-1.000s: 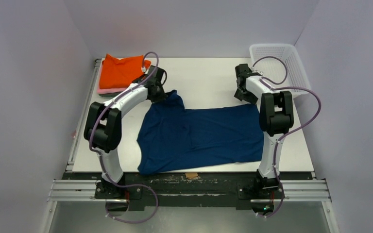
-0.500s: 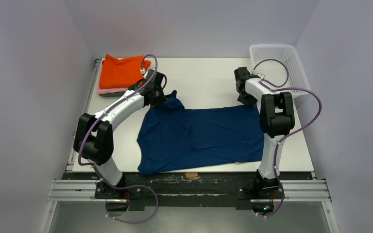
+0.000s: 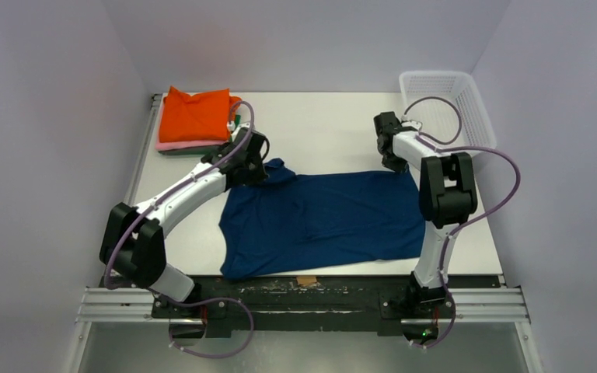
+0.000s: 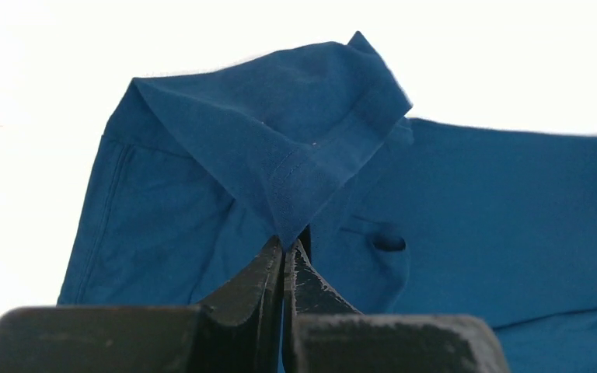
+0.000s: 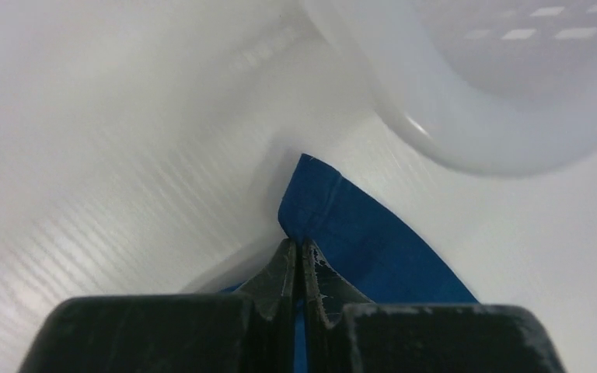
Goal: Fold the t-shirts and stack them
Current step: Grab the side of the flattened tshirt furthest away from the robot with both arms, then fold the other side of the tshirt into a rectangle
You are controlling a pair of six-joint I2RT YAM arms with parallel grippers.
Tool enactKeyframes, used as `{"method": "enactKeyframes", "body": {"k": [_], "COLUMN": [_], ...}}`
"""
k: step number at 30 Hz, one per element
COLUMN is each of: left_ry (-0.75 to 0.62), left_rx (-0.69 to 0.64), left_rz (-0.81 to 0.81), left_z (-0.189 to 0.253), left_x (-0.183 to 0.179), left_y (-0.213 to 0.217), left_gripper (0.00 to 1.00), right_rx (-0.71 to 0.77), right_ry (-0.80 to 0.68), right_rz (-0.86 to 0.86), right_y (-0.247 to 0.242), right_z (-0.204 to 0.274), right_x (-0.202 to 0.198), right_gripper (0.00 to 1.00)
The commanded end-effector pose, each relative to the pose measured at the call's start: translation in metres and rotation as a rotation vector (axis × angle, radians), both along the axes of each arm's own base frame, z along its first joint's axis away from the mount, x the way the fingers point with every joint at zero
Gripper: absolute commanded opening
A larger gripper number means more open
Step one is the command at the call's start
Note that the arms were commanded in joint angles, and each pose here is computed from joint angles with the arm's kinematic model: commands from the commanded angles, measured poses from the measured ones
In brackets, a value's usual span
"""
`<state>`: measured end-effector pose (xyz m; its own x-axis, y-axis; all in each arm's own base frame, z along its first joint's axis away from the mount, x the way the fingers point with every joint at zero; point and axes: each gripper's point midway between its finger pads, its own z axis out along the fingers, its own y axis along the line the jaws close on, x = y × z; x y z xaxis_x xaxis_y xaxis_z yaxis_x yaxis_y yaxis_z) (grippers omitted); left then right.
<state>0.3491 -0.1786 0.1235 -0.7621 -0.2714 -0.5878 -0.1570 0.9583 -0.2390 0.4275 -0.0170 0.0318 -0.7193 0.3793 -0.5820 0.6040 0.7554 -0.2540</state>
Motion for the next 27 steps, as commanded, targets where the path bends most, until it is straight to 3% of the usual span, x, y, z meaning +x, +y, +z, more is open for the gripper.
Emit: {"method": "enactKeyframes", "body": {"k": [1, 23, 27], "left_ry": [-0.064, -0.09, -0.086], "left_rx": [-0.014, -0.047, -0.07], "left_rz": [-0.009, 0.024, 0.014], "left_z": [0.02, 0.024, 0.021], "left_x": [-0.017, -0.137, -0.154], "left_y": [-0.002, 0.025, 0.022], "left_gripper": [0.0, 0.0, 0.0], "right_rx": [-0.02, -0.05, 0.005], "right_ry": [-0.132, -0.196, -0.205], "right_rz": [0.053, 0.133, 0.212], "right_y": [0.011, 0.0, 0.011], "right_z": [0.044, 0.103, 0.103], "right_x": [0.003, -0.072, -0.074], "right_gripper": [0.0, 0.0, 0.0]}}
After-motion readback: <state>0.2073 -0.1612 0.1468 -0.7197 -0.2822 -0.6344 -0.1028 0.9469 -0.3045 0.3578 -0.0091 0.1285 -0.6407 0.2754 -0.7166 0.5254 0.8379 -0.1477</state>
